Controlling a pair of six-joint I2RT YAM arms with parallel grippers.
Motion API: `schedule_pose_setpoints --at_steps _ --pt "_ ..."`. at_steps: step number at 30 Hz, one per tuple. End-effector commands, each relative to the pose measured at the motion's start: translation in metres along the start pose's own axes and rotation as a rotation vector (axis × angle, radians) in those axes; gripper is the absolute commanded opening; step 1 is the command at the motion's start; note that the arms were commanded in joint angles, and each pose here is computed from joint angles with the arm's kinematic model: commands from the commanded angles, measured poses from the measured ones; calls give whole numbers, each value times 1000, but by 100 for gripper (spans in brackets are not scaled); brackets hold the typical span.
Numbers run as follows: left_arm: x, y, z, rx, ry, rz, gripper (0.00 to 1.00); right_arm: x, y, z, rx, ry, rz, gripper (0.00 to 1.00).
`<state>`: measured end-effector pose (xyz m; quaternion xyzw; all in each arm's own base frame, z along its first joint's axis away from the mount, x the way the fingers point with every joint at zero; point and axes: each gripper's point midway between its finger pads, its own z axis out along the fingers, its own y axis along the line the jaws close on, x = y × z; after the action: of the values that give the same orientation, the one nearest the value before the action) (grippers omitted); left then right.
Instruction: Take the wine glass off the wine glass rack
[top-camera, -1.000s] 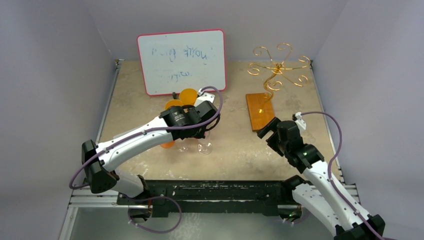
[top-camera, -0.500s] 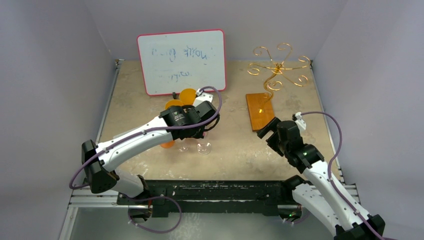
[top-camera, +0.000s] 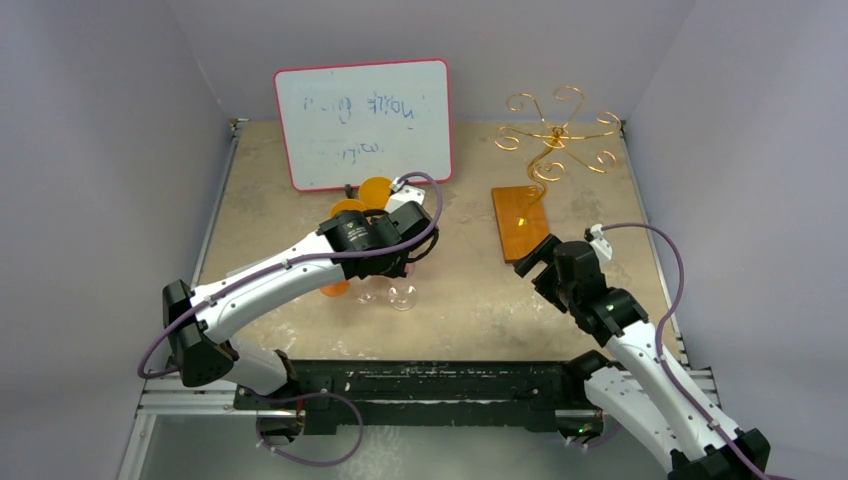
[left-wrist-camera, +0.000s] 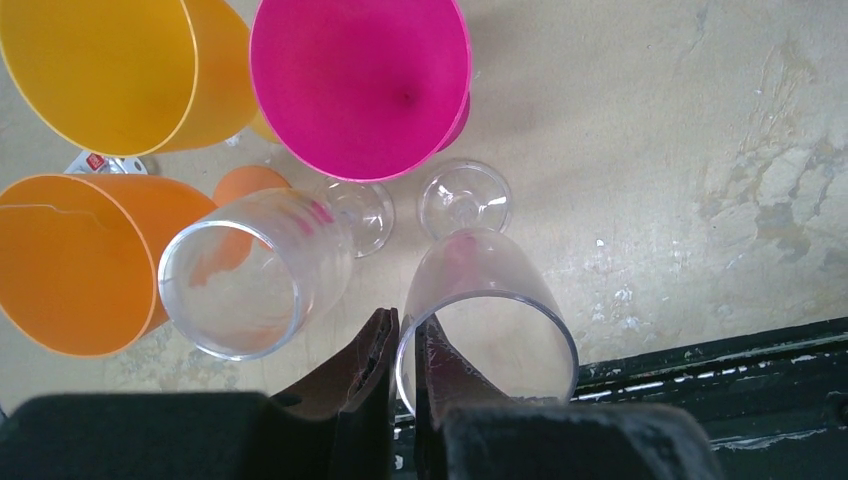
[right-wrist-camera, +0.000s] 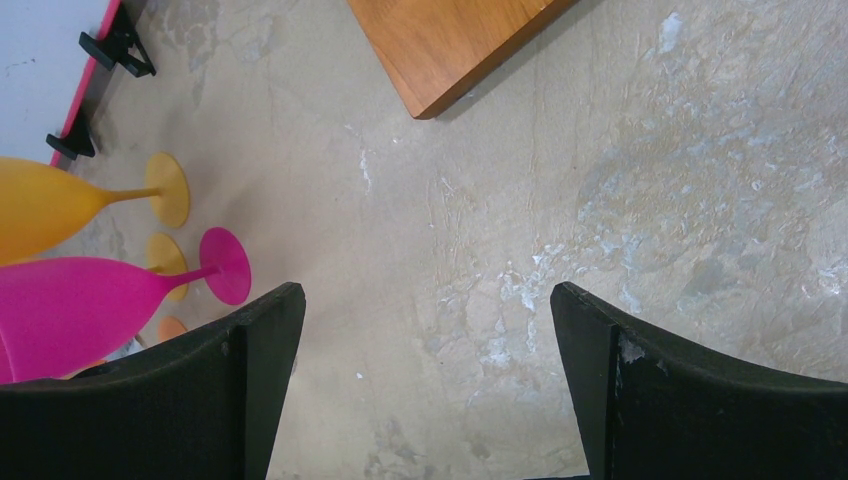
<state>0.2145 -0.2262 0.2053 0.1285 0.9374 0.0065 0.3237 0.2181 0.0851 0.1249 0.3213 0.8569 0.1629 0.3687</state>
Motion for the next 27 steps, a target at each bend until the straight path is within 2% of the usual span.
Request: schedule_pose_setpoints --at_steps 1,10,17,22,27 --pt "-17 -4 -12 43 -43 -53 5 -9 9 -5 -19 -21 2 95" --pt "-20 8 -8 2 -47 -74 11 -9 9 -5 -19 -19 1 95" --pt "-23 5 -11 18 -50 -74 25 -9 9 -4 -22 -21 2 95" --pt "-24 6 -12 19 -55 -75 28 -9 10 -3 -21 -19 2 95" --pt "-35 9 -21 20 -98 -98 35 -10 10 -3 -16 -20 -2 95"
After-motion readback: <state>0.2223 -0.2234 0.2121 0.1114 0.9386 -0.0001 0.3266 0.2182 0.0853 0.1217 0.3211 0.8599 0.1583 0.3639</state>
